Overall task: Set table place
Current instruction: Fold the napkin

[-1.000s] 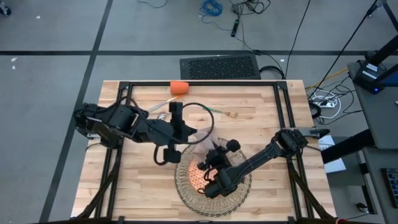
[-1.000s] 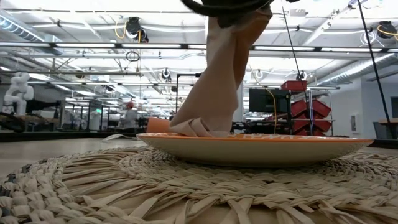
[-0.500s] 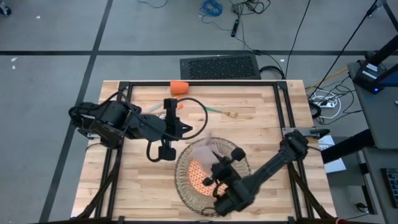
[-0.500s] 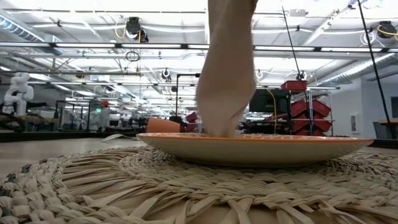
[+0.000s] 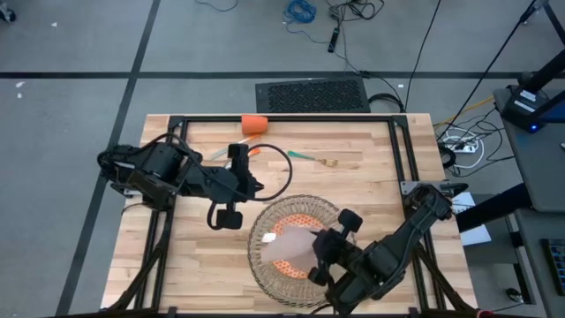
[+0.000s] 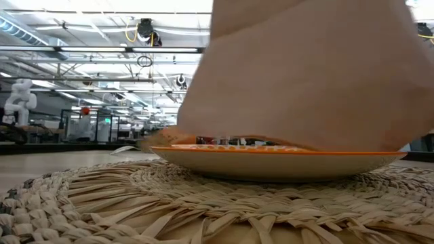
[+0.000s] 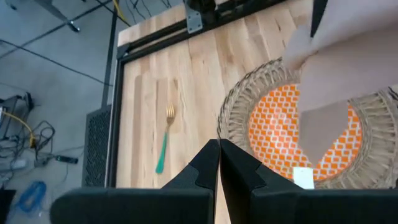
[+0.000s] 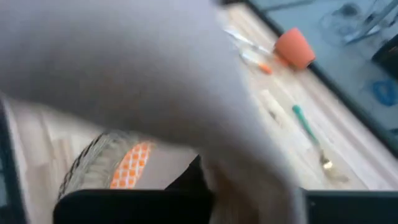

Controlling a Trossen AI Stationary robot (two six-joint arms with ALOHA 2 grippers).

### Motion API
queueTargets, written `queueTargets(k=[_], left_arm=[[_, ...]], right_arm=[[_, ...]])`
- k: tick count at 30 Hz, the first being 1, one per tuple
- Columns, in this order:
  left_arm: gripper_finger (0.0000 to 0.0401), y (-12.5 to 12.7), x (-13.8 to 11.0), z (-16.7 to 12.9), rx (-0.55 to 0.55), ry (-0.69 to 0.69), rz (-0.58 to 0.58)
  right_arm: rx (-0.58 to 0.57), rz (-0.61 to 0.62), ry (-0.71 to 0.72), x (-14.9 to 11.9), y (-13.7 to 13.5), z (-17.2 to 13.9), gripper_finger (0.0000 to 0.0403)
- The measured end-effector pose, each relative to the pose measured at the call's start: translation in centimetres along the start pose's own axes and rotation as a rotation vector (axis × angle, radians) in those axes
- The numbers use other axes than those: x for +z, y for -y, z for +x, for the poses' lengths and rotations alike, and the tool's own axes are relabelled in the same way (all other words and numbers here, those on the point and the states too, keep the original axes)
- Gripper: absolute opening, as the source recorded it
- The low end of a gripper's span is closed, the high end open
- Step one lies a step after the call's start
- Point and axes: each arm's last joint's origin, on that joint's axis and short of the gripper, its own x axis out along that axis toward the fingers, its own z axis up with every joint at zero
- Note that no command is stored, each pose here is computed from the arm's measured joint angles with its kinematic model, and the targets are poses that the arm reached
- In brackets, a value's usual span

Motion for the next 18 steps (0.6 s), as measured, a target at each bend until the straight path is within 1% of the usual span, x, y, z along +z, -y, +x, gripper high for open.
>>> queueTargets(k=[3, 13, 16, 18], left_arm=[[0.0000, -0.10, -0.31, -0.30, -0.006, -0.015, -0.006], [0.0000, -0.40, -0.67, -0.23, -0.005, -0.049, -0.039], [0.0000, -0.25, -0.67, -0.22, -0.069, -0.047, -0.043], [0.0000, -0.06, -0.67, -0.24, -0.135, -0.045, -0.044]], right_arm=[[0.019, -0.004, -0.044, 0.47, 0.54, 0.16, 0.0000], [0.035, -0.001, -0.072, 0.57, 0.69, 0.16, 0.0003], [0.031, 0.004, -0.075, 0.69, 0.77, 0.32, 0.0001], [0.029, 0.014, -0.082, 0.84, 0.88, 0.55, 0.0001]])
